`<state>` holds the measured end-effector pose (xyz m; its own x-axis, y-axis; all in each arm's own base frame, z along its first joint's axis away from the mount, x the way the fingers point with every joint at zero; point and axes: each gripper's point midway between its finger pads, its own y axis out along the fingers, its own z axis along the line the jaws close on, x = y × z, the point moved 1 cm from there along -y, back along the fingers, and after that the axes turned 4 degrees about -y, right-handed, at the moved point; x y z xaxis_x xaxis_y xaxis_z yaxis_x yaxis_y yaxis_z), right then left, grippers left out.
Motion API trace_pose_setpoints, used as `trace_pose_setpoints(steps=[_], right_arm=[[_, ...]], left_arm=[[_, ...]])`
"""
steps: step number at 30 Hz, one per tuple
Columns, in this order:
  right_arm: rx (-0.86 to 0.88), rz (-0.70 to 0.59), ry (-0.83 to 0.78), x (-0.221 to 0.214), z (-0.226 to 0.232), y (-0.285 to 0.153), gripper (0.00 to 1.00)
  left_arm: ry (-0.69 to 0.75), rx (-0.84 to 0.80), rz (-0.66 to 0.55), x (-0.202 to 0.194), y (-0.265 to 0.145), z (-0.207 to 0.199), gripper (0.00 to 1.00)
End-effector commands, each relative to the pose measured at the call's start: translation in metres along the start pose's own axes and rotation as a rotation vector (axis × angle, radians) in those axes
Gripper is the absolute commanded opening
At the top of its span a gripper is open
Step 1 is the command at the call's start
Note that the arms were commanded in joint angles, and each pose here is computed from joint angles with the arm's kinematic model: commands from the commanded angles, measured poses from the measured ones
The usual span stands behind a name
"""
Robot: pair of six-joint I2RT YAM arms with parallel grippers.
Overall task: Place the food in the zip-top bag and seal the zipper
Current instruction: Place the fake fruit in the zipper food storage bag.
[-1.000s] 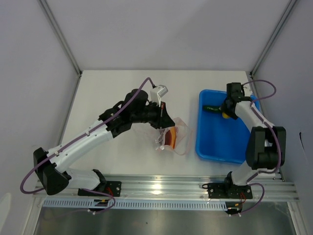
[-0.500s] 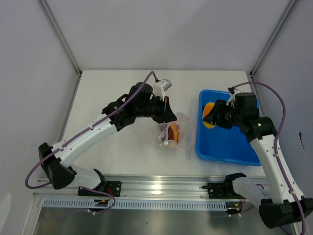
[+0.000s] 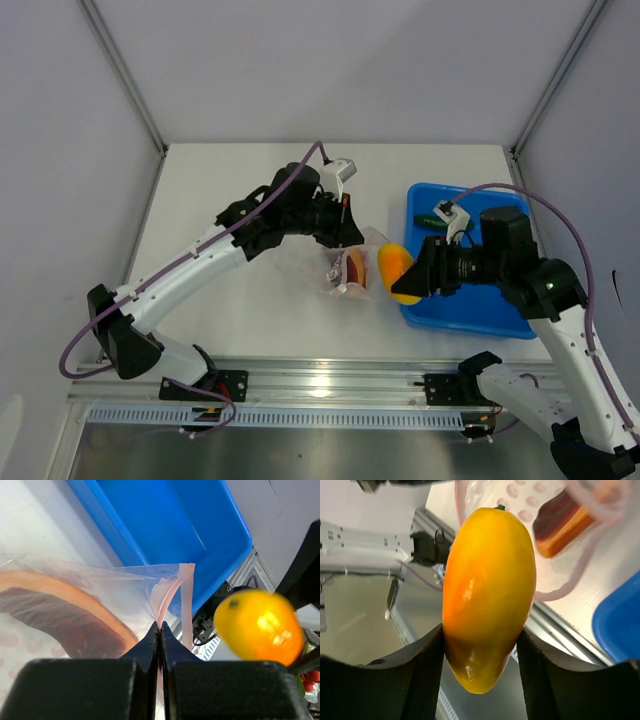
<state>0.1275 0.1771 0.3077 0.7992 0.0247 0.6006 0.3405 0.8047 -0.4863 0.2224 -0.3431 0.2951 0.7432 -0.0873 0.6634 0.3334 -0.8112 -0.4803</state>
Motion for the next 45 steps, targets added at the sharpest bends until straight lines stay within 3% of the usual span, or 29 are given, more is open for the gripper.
trace_pose_setpoints(steps=[1, 6, 21, 25, 30, 34, 45], right_arm=[[0.07, 0.088, -0.016, -0.015, 0.013, 0.009, 0.07], [0.019, 0.151, -0.026, -0.021, 0.005, 0.033, 0.08], [-0.169, 0.132, 0.047, 0.021, -0.03, 0.089, 0.18], [-0.219, 0.106, 0.021, 0.033, -0.034, 0.092, 0.27], [-0.255, 0.109, 0.01, 0.035, -0.037, 0.098, 0.6], [-0.249, 0.097, -0.002, 0.037, -0.033, 0.095, 0.71], [-0.293, 0.031, -0.03, 0.046, -0.025, 0.066, 0.74]], left_arm=[[0.041, -0.029, -0.046, 0.018, -0.008, -0.014, 0.01], [0.049, -0.034, -0.043, 0.016, -0.011, -0.015, 0.01], [0.032, -0.075, -0.036, -0.001, -0.024, -0.017, 0.01], [0.025, -0.085, -0.049, -0.001, -0.026, -0.019, 0.01], [0.021, -0.101, -0.047, -0.001, -0.027, -0.022, 0.01], [0.021, -0.093, -0.055, 0.0, -0.029, -0.022, 0.0], [0.031, -0.073, -0.062, 0.003, -0.029, -0.019, 0.0]])
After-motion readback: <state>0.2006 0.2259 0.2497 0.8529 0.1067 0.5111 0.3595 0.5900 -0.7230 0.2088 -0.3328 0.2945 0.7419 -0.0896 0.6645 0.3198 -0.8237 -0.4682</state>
